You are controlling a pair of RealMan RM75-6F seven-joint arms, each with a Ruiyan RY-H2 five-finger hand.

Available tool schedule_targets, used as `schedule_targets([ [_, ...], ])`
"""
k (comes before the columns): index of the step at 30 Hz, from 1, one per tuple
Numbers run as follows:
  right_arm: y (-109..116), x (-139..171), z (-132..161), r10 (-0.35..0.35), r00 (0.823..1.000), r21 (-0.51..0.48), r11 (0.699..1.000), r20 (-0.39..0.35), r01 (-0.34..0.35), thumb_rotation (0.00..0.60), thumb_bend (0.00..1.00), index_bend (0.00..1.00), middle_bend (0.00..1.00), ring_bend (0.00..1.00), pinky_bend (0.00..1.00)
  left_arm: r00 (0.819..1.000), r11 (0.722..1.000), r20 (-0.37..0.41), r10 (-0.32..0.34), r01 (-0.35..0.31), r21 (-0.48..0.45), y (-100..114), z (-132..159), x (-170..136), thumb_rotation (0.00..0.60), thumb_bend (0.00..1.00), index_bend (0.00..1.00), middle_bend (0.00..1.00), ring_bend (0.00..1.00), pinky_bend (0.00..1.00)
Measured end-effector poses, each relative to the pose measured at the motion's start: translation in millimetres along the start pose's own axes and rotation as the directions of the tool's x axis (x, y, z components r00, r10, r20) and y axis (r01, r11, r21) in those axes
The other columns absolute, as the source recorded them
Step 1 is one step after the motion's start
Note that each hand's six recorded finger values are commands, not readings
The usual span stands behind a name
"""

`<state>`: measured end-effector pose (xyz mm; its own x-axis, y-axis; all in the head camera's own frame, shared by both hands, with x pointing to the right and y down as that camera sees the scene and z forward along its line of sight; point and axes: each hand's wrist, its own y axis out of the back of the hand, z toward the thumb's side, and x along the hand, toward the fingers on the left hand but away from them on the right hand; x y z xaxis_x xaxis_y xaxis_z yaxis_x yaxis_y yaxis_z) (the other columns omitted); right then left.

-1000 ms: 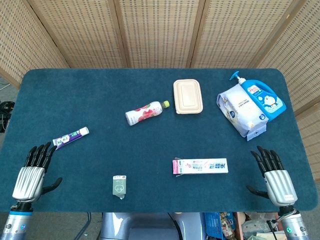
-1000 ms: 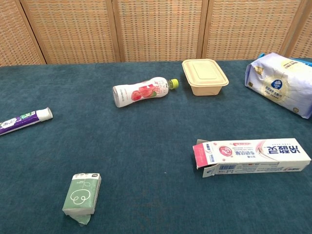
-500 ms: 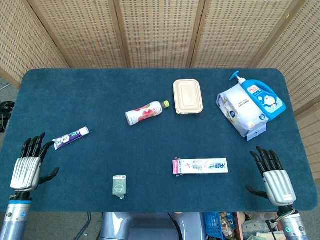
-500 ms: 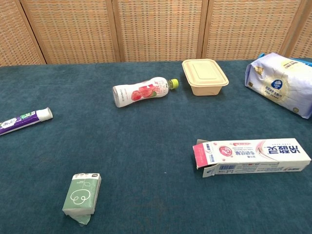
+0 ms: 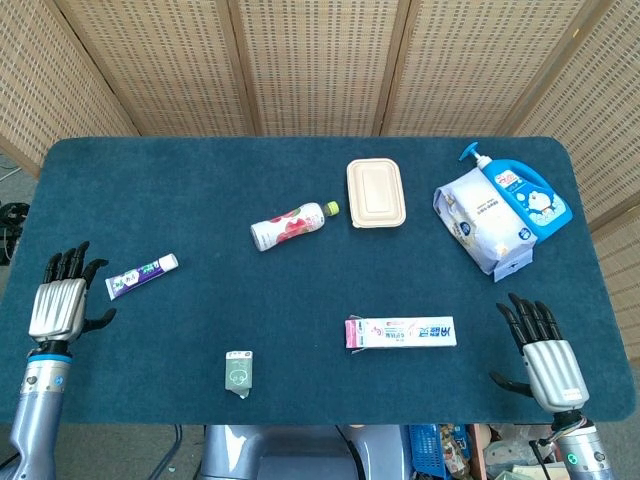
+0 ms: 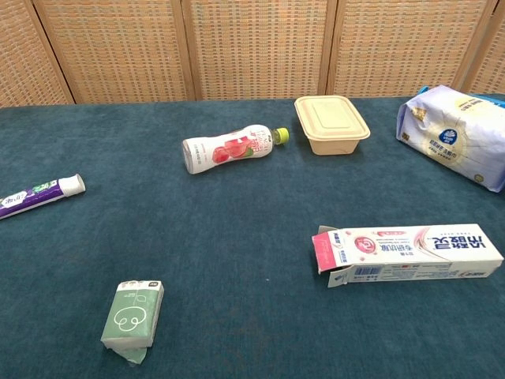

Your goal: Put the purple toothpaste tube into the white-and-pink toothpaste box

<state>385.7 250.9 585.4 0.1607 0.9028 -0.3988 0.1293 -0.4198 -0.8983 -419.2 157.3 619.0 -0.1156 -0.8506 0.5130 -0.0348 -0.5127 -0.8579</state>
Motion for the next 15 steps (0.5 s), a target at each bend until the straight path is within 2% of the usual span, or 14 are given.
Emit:
schedule_targets([
  [7, -1, -1, -1, 0.003, 1.000, 0.005, 1.000, 0.003, -0.003, 0.600, 0.03, 0.00, 0.00, 0.00, 0.00, 0.997, 0.997, -0.051, -0.049, 0.051, 0.049, -3, 9, 33, 0.600, 0.24, 0.27, 0.00, 0.00, 0.00],
  [15, -1, -1, -1, 0.000, 1.000, 0.003, 1.000, 0.005, 0.000, 0.600, 0.03, 0.00, 0.00, 0.00, 0.00, 0.986, 0.995, -0.133, -0.099, 0.103, 0.020, -17, 12, 55, 0.600, 0.24, 0.28, 0.00, 0.00, 0.00],
])
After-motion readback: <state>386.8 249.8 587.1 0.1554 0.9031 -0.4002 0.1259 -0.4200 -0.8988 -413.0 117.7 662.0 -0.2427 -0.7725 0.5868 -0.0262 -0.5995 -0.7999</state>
